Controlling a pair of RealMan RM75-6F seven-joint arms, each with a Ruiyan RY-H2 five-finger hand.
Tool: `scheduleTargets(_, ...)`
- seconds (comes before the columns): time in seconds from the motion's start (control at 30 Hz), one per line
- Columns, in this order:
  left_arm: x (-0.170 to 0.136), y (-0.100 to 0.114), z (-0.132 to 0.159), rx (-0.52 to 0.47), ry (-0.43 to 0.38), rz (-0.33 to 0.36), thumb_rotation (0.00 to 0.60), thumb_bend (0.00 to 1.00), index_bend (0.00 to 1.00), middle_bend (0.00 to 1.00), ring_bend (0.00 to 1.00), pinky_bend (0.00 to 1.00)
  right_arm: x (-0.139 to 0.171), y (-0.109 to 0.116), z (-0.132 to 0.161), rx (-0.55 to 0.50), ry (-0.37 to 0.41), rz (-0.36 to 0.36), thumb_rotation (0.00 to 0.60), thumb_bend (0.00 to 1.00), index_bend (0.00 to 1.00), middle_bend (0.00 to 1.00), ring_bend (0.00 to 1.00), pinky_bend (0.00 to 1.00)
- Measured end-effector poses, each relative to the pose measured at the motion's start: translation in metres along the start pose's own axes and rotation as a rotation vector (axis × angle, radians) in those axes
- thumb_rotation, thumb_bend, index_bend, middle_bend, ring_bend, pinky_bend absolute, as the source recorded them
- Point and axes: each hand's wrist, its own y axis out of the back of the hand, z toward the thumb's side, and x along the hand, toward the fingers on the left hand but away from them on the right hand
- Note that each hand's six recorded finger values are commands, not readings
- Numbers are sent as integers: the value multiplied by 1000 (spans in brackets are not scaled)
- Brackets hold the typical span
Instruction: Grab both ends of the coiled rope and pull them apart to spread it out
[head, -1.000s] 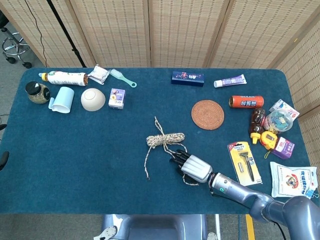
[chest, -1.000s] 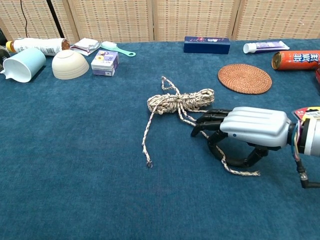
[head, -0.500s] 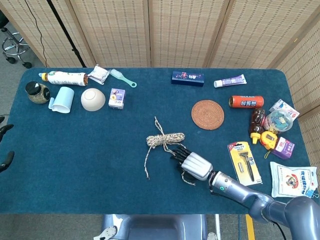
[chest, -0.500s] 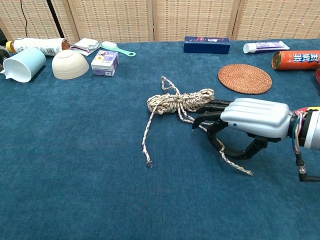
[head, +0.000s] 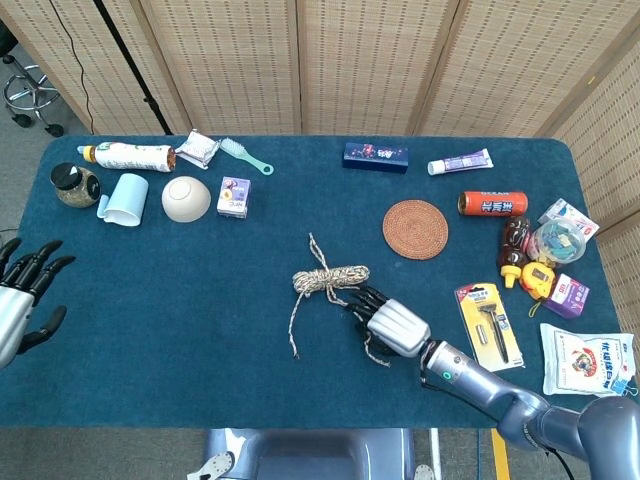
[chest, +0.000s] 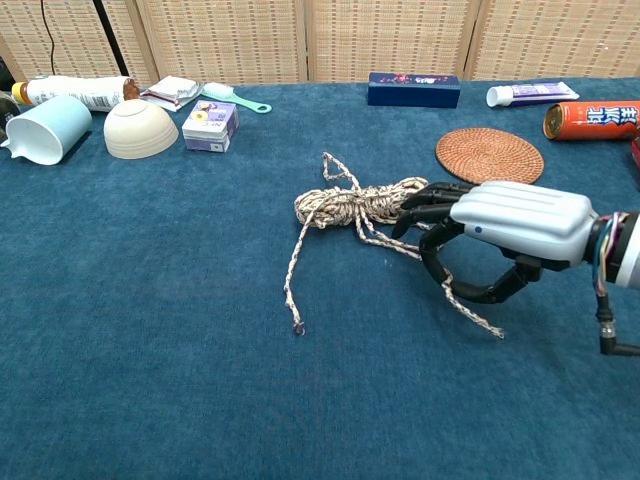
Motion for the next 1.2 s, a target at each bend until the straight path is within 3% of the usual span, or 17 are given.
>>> scheduleTargets(0.27, 26, -17, 36, 6, -184, -60, 600, 361, 241, 115, 170, 13, 3, 5, -2, -22, -37, -35, 600, 515, 591, 198, 80, 0)
scheduleTargets(0.47, 46, -33, 74, 13, -354, -112, 600, 361, 266, 1, 8, 13, 5, 6, 0, -32, -50, -46, 600, 514, 592, 198, 81, 0)
scheduleTargets(0.7, 67, -59, 117, 21, -530, -161, 600, 361, 350, 0, 0, 0, 8, 5, 1, -41, -68, -48, 600, 515, 593, 200, 84, 0)
scheduleTargets(1.2, 94, -96, 170, 29, -691, -170, 600, 361, 426, 0, 0, 0, 10, 3, 0, -64, -101, -46, 600, 515, 597, 204, 86, 0)
